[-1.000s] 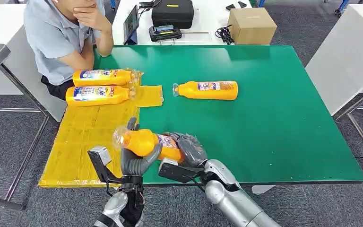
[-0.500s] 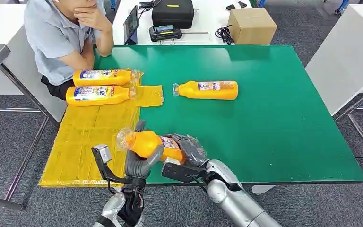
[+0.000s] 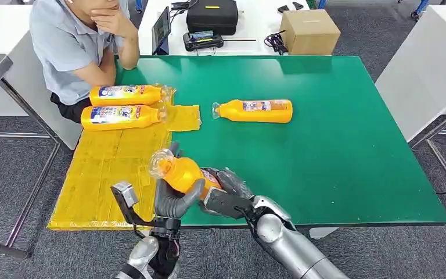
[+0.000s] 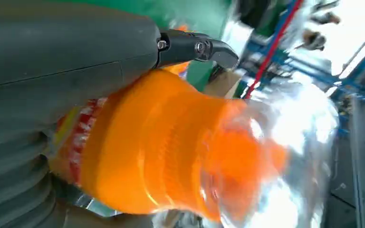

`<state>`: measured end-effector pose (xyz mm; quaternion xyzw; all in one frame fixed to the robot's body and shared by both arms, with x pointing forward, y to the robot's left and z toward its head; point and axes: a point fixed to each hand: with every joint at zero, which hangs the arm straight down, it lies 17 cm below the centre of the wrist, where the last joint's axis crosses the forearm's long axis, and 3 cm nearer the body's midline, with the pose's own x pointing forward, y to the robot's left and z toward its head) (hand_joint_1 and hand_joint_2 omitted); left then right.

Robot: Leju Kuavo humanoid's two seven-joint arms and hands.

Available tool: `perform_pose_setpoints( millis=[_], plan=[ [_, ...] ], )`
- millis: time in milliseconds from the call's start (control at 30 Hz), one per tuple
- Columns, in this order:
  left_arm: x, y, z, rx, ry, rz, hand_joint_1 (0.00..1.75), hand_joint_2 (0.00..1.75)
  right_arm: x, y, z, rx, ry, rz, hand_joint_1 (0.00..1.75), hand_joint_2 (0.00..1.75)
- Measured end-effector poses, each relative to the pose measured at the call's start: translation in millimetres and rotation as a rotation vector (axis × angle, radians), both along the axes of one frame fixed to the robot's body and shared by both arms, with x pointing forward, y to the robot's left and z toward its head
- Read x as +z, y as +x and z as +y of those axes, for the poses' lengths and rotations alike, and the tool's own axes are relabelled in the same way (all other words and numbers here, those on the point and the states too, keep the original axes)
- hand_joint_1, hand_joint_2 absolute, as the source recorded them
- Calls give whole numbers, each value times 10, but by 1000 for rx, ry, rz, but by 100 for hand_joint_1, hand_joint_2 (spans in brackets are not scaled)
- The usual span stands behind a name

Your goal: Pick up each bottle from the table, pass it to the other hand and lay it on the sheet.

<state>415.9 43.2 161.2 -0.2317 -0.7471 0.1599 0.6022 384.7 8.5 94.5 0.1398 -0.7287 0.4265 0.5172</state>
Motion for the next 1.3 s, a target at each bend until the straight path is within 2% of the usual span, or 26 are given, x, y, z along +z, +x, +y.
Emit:
perform_pose_setpoints(
  millis=[100, 300, 467, 733, 1300],
  plan=[
    [153, -50, -64, 16, 64, -87, 0, 175, 17, -4, 12, 6, 12, 10, 175, 175],
    [267, -124, -156, 0, 97, -160, 0, 175, 42, -3, 13, 10, 23, 7, 175, 175],
    [264, -97, -142, 1, 83, -139, 0, 175, 63, 1, 14, 9, 30, 6, 175, 175],
    [224, -106, -207, -76, 22, -109, 0, 175, 99, 24, -54, 11, 87, 58, 175, 175],
    [64, -19, -177, -37, 85, -79, 0, 175, 145, 43, -69, 15, 114, 82, 175, 175]
  ],
)
